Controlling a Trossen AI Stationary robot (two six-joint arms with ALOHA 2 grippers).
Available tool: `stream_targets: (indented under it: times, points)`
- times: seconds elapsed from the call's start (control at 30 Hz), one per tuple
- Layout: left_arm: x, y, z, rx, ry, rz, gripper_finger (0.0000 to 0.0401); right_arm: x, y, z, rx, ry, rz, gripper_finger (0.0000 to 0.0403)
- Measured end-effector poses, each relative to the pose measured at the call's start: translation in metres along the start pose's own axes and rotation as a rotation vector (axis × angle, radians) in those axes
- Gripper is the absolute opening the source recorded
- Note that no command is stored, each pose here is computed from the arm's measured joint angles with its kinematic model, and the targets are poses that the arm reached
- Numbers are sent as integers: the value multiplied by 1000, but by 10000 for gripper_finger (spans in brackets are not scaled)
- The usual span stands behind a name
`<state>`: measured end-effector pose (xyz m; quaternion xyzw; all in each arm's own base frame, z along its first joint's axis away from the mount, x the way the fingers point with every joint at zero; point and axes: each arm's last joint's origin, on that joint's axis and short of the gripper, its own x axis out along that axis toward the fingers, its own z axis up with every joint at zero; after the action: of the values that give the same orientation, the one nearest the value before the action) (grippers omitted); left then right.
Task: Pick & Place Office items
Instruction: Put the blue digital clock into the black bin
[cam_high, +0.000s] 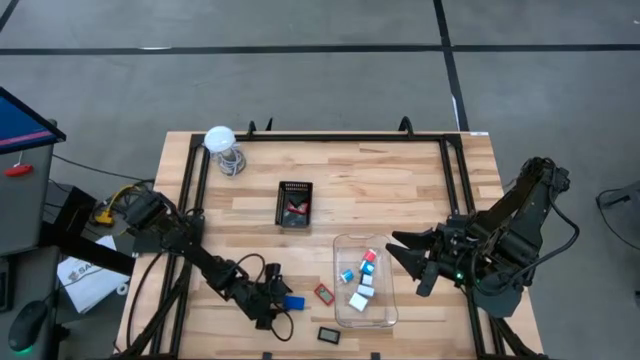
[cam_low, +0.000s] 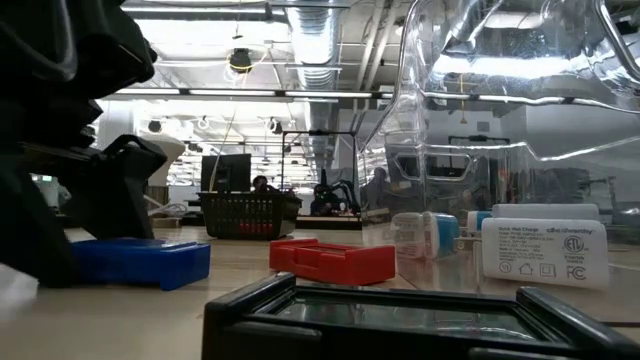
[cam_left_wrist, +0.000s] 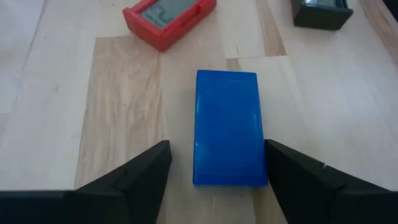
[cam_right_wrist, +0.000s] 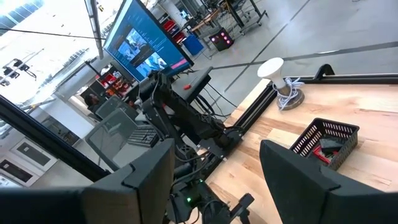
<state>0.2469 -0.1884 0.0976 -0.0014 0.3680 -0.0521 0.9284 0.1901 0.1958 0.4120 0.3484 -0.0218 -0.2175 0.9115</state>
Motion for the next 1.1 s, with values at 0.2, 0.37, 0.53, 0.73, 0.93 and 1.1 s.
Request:
stream_targets:
  times: [0.2,0.37,0.53,0.73,0.93,1.1]
  points:
    - [1,1,1,-56,-5,0,161,0,0,0,3,0,1,228]
    - [4,8,5,-143,-6,7,150,0,0,0,3,0,1,228]
    - [4,26,16,-228,-28,68,150,0,0,0,-1,-1,1,228]
    - [-13,69,47,-337,-150,260,154,0,0,0,-3,-1,1,228]
    - [-55,117,74,-432,-243,488,152,0,0,0,-10,-3,-1,228]
    - [-84,149,80,-435,-233,591,156,1,-1,0,-26,-15,-11,228]
